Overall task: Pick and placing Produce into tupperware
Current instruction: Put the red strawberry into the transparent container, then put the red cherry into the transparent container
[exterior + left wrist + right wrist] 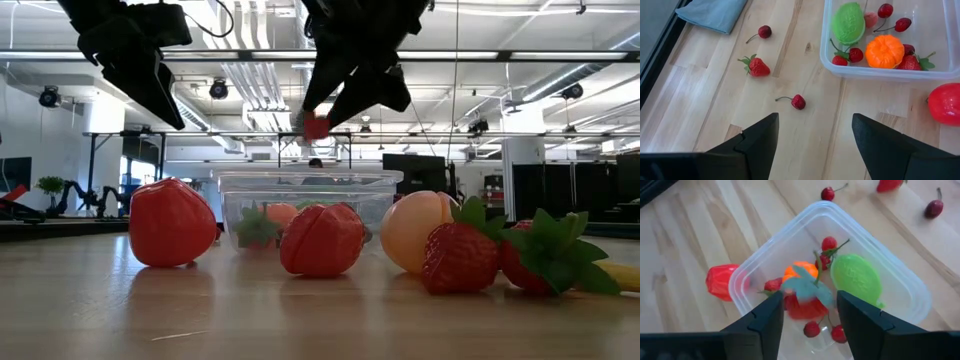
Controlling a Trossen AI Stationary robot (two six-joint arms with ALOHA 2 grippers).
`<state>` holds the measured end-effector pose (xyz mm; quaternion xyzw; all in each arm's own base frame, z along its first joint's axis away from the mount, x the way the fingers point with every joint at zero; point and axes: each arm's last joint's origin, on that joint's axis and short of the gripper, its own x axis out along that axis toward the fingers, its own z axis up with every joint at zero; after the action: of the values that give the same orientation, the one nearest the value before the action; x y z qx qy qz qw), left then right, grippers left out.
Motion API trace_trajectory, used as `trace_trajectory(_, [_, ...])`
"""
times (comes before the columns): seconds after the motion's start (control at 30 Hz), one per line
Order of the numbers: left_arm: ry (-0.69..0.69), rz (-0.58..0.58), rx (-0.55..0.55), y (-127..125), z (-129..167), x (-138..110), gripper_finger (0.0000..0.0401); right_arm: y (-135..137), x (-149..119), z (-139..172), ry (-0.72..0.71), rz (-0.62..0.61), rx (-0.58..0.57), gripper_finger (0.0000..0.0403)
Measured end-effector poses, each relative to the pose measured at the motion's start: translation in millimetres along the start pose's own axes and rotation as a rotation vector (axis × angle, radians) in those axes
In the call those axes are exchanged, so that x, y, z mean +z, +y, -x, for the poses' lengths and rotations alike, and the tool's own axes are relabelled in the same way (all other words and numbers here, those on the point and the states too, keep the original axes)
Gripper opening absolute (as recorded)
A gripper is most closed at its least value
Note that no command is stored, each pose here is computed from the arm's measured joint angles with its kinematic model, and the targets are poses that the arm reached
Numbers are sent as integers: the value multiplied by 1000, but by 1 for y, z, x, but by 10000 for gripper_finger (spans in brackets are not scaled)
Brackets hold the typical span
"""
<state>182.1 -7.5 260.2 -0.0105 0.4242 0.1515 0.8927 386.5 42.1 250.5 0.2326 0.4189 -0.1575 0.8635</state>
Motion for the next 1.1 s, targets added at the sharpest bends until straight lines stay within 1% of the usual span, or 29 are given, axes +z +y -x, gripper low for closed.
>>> trace_trajectory(0.2, [-1,0,0,0,0,0,238,0,0,0,-4,-38,-7,212])
trace_trajectory(0.33, [5,-5,6,1,-2,0,238,-1,1,2,8,-69,-19,224])
trace_trajectory(0.43, [26,-74,17,2,-7,0,238,0,3,7,-7,-69,-23,225])
trace_trajectory(0.5, [49,-142,18,3,-14,-1,238,1,3,13,-27,-64,-59,225])
trace_trajectory(0.57, [86,-160,8,5,-22,-1,238,-1,6,23,-64,-84,-102,225])
trace_trajectory(0.67, [139,-78,-36,9,-37,2,238,-5,10,44,-136,-137,-161,226])
trace_trajectory(0.8, [242,124,-85,15,-62,2,238,-15,12,82,-225,-187,-232,226])
trace_trajectory(0.87, [282,206,-101,15,-73,2,238,-21,9,98,-233,-203,-260,226])
trace_trajectory(0.97, [332,292,-87,13,-88,1,238,-31,4,120,-232,-211,-296,226])
trace_trajectory(1.1, [362,394,-51,11,-101,5,238,-43,-4,144,-229,-202,-364,226])
